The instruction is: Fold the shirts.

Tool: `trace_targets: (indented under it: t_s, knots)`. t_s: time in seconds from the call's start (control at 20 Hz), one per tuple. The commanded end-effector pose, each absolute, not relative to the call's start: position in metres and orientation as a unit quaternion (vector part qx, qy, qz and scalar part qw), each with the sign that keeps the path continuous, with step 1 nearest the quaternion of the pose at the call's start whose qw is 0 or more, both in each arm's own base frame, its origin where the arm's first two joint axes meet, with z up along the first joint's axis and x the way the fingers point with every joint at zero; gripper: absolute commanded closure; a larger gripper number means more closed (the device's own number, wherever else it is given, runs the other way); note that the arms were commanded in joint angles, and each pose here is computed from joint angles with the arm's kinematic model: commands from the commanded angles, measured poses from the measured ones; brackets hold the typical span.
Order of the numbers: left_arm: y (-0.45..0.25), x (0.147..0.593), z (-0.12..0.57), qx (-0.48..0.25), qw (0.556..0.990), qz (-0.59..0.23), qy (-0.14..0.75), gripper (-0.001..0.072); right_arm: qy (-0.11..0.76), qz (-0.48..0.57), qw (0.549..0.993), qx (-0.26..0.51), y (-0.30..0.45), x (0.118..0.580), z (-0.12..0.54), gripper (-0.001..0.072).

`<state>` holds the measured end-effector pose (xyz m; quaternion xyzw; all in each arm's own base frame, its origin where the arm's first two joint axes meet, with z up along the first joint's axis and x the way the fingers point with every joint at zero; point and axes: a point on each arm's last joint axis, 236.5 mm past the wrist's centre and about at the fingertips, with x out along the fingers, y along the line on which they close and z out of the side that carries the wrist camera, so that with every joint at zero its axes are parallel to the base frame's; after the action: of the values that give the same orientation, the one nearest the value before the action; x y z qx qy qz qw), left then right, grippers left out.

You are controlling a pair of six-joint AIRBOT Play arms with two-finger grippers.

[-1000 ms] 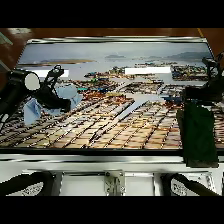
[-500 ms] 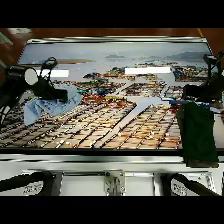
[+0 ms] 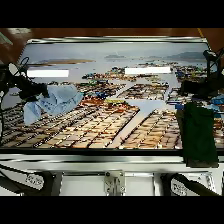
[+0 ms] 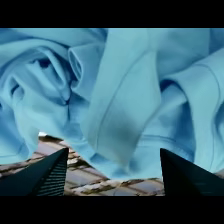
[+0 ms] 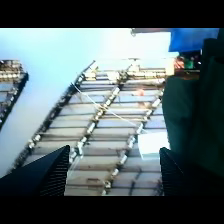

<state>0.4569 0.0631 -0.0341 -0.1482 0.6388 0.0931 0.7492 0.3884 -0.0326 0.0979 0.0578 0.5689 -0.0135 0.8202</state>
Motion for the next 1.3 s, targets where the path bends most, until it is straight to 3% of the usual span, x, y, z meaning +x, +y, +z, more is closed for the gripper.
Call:
trace_targets:
  t_s: [0.0,0.3,0.35,0.4,0.45,0.55,0.7,0.9,1.1,1.25]
  knots:
    - [0.063,0.466,-0.07,-0.186,0.734,0.081,0.649,-0.0013,0.558,0.014,0.825,0.087,-0.014,0.394,0.102,0.0054]
    - [0.046,0.466,-0.117,-0.214,0.704,0.065,0.674,-0.0013,0.562,0.017,0.822,0.092,-0.012,0.392,0.101,0.0054]
    - [0.045,0.467,-0.116,-0.219,0.705,0.064,0.671,0.026,0.562,0.017,0.822,0.092,-0.012,0.392,0.102,0.0055]
    - [0.04,0.47,-0.111,-0.216,0.711,0.048,0.668,0.0603,0.562,0.017,0.822,0.092,-0.012,0.392,0.101,0.0055]
    - [0.032,0.476,-0.099,-0.213,0.724,0.018,0.656,0.0668,0.562,0.018,0.822,0.092,-0.012,0.392,0.101,0.0055]
    - [0.02,0.493,-0.055,-0.201,0.76,-0.014,0.618,0.0669,0.563,0.018,0.821,0.092,-0.011,0.391,0.101,0.0055]
    - [-0.014,0.505,0.062,-0.109,0.841,-0.088,0.523,0.0669,0.564,0.028,0.819,0.101,-0.005,0.391,0.102,0.0055]
    - [-0.095,0.444,0.242,-0.031,0.918,-0.175,0.354,0.0669,0.562,0.07,0.816,0.116,0.016,0.385,0.111,0.0055]
    - [-0.175,0.351,0.35,-0.025,0.933,-0.276,0.229,0.0669,0.521,0.082,0.845,0.093,0.018,0.372,0.148,0.0055]
    - [-0.225,0.316,0.351,-0.018,0.911,-0.344,0.227,0.0669,0.489,0.08,0.866,0.064,0.015,0.352,0.179,0.0055]
